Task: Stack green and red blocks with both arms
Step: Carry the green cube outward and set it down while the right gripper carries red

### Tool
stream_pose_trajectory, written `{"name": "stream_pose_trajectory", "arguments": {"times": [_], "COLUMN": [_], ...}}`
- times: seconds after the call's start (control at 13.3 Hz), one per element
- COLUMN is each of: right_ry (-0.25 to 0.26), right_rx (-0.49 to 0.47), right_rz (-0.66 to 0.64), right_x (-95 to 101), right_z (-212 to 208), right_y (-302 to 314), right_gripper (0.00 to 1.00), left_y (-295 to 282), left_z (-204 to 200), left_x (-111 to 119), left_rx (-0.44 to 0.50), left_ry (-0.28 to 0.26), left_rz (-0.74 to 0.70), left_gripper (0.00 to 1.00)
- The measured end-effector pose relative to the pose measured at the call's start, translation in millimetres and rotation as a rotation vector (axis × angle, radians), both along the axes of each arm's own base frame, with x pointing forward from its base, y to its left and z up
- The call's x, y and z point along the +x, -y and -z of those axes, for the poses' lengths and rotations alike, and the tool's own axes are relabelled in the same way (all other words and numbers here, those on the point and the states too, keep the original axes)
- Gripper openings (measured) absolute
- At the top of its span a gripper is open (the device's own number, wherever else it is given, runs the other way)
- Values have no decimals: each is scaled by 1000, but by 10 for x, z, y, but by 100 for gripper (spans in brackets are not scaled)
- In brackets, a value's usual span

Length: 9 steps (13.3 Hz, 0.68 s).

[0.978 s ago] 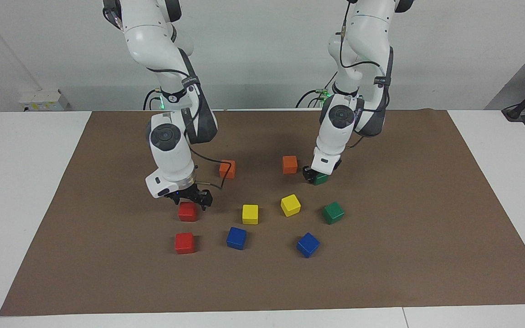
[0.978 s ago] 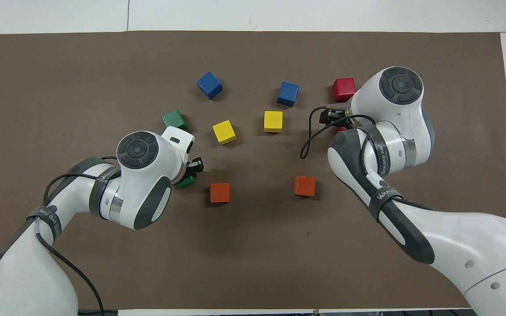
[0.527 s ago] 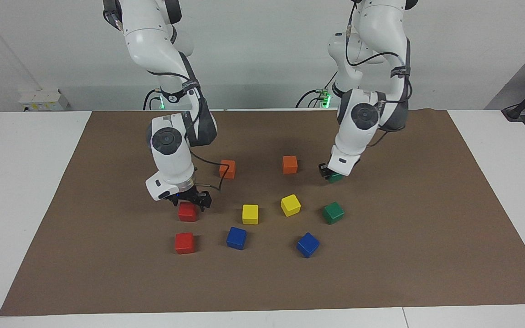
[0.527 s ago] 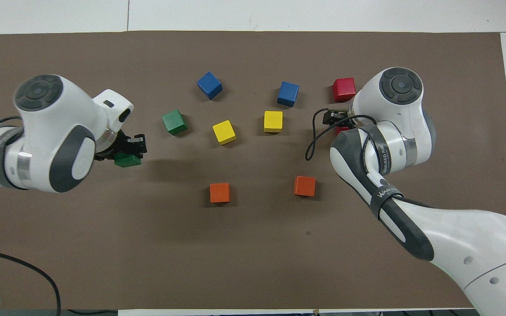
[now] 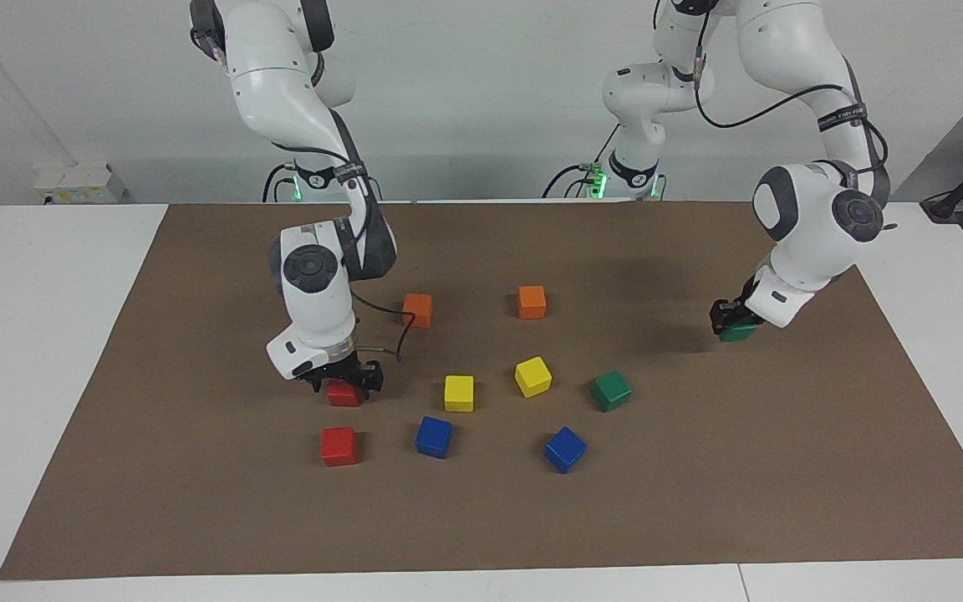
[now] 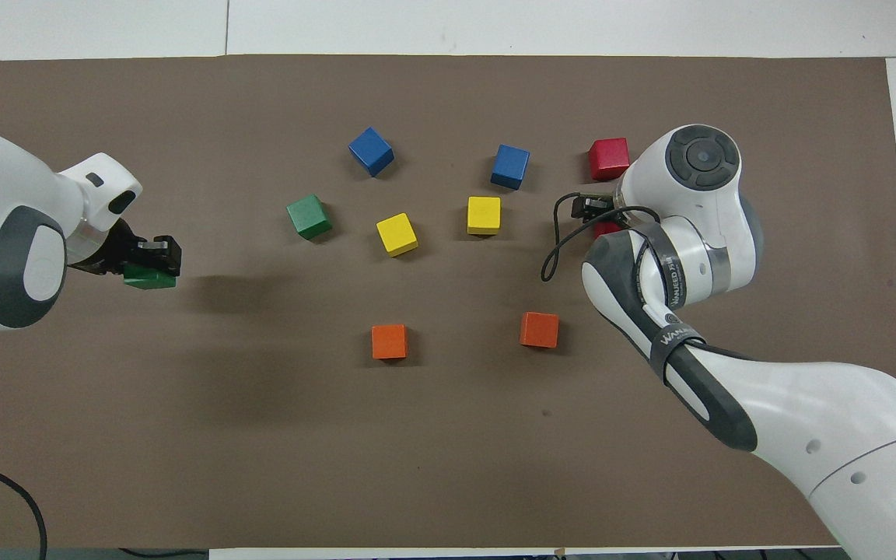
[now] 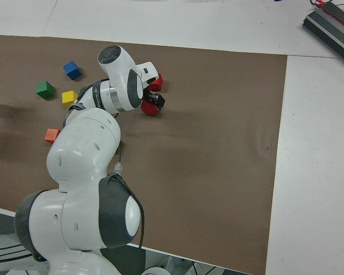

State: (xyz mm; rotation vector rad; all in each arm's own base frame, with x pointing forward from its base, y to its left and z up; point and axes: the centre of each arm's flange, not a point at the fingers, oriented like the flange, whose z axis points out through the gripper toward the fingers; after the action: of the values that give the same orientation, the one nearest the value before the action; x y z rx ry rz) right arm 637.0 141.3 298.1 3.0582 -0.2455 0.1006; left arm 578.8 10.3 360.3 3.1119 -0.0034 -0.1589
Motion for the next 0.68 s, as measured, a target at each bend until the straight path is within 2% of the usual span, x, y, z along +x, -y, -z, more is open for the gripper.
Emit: {"name": "stream_pose_trajectory", "arguments": {"times": [0.15, 0.23, 0.38, 0.68], "right_ry": [1, 4, 8, 6], "right_rx": [0, 1, 3, 1], "right_rz": [-1, -2, -2, -18], "right_x": [1, 4, 9, 12], "right_z": [-1, -4, -9, -14], "right_y": [0, -2, -5, 11], "right_gripper": [71, 70, 54, 54], "left_y": [-78, -105, -116, -104], "left_z": [115, 144, 217, 405], "left_x": [-43, -51, -77, -169], "left_rx": [-1, -2, -2, -2], "left_ry": [8, 12, 15, 14], "left_rz": [4, 3, 3, 4], "left_gripper": [55, 55, 55, 55]}}
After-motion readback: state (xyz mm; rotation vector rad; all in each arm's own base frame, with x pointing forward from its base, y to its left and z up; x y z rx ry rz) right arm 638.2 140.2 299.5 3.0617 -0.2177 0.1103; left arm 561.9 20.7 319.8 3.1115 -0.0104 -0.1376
